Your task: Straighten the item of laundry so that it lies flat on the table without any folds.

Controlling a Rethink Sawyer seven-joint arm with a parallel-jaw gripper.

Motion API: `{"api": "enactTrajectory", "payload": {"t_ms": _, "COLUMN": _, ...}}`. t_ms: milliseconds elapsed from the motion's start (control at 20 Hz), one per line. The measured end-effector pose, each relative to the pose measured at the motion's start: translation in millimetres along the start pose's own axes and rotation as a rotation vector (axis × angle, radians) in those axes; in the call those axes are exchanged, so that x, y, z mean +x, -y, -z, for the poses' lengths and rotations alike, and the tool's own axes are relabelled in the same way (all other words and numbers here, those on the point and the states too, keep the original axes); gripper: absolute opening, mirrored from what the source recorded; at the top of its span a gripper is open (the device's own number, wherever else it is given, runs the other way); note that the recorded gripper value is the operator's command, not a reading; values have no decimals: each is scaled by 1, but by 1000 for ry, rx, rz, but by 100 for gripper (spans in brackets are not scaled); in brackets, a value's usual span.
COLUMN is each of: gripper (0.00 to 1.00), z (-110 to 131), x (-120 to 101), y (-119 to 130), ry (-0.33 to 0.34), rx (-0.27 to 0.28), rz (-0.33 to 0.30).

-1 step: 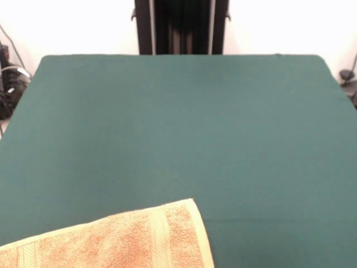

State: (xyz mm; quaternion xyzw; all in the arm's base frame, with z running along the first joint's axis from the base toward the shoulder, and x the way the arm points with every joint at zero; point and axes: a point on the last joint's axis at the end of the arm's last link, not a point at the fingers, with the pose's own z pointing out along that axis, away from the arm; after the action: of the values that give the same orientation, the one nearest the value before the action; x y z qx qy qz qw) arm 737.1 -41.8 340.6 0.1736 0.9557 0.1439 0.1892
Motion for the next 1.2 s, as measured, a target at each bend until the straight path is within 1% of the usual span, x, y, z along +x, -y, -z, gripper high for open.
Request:
{"api": "enactTrajectory", "payload": {"t_ms": 200, "gripper": 0, "z": -7, "x": 15, "y": -7, "ry": 5, "rx": -2, "rz": -22}}
{"api": "enactTrajectory", "payload": {"t_ms": 600, "gripper": 0, "z": -16, "x": 34, "y": -16, "ry": 6, "rx": 0, "rz": -49}}
{"api": "enactTrajectory", "payload": {"t_ms": 750, "gripper": 0, "z": -22, "x": 46, "y": -22, "ry": 7, "rx": -1, "rz": -70}}
{"api": "enactTrajectory", "payload": {"t_ms": 900, "gripper": 0, "z": -25, "x": 53, "y": -24, "ry": 3, "rx": -1, "rz": -81}}
{"api": "enactTrajectory", "payload": {"t_ms": 1050, "gripper": 0, "z": -23, "x": 60, "y": -26, "ry": -3, "rx": 6, "rz": -83}}
{"api": "enactTrajectory", "payload": {"t_ms": 1200, "gripper": 0, "z": -20, "x": 58, "y": -25, "ry": 2, "rx": 4, "rz": -80}}
